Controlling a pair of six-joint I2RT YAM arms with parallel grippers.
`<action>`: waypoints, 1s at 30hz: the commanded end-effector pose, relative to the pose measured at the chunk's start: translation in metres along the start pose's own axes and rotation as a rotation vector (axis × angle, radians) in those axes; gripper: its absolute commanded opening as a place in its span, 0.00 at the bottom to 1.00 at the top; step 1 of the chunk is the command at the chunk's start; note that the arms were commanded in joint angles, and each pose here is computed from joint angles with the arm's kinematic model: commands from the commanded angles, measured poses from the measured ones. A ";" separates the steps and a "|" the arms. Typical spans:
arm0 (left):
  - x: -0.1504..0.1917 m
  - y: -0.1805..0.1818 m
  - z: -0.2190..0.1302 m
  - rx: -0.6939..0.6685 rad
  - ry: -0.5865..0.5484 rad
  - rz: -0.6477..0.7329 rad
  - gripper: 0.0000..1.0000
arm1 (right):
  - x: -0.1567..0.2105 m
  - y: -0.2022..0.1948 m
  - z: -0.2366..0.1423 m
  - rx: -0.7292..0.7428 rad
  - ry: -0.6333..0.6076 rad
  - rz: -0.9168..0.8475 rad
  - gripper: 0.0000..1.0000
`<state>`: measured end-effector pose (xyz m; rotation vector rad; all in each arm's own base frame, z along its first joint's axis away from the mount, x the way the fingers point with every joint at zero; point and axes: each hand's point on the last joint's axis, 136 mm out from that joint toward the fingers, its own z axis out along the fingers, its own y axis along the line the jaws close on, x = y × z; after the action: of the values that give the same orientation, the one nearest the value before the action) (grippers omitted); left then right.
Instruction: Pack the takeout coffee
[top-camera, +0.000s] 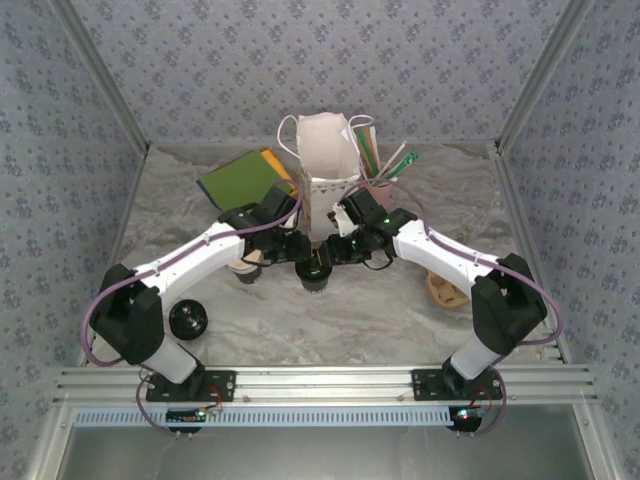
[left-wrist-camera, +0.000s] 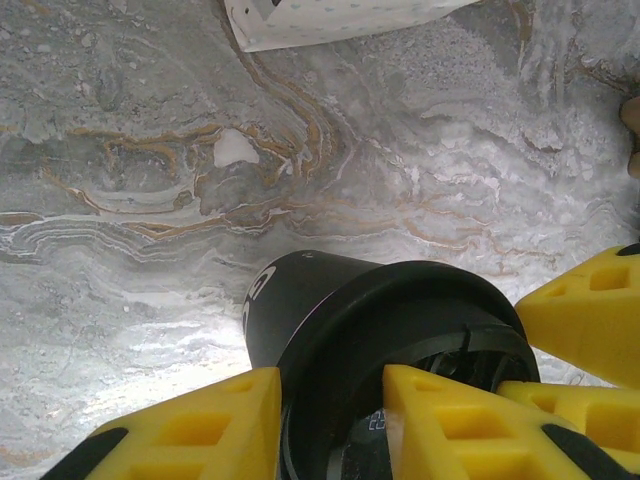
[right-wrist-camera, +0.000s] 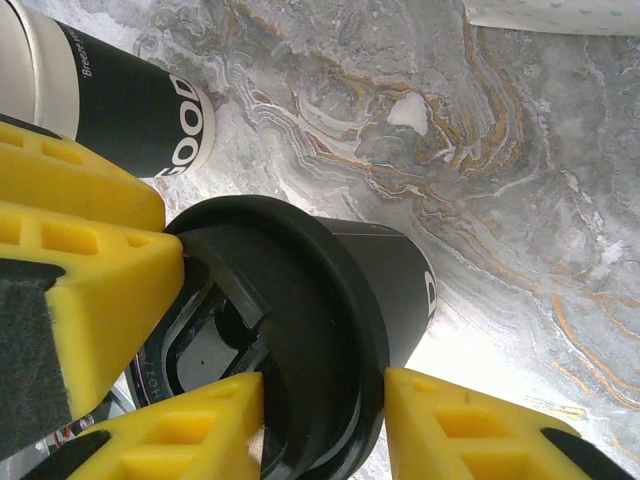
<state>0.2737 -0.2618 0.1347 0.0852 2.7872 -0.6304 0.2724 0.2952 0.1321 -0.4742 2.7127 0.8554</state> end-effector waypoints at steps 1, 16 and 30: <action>0.029 0.026 0.013 -0.078 0.096 -0.027 0.32 | 0.021 -0.014 0.014 0.048 0.064 -0.003 0.35; 0.020 0.013 -0.002 -0.049 0.058 -0.017 0.32 | 0.015 -0.007 0.005 0.047 0.048 -0.025 0.35; -0.005 -0.017 -0.028 0.022 -0.002 0.000 0.46 | -0.010 0.012 -0.021 0.013 -0.031 -0.033 0.52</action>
<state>0.2721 -0.2618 0.1596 0.0754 2.7708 -0.6490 0.2701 0.2956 0.1375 -0.4915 2.7143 0.8335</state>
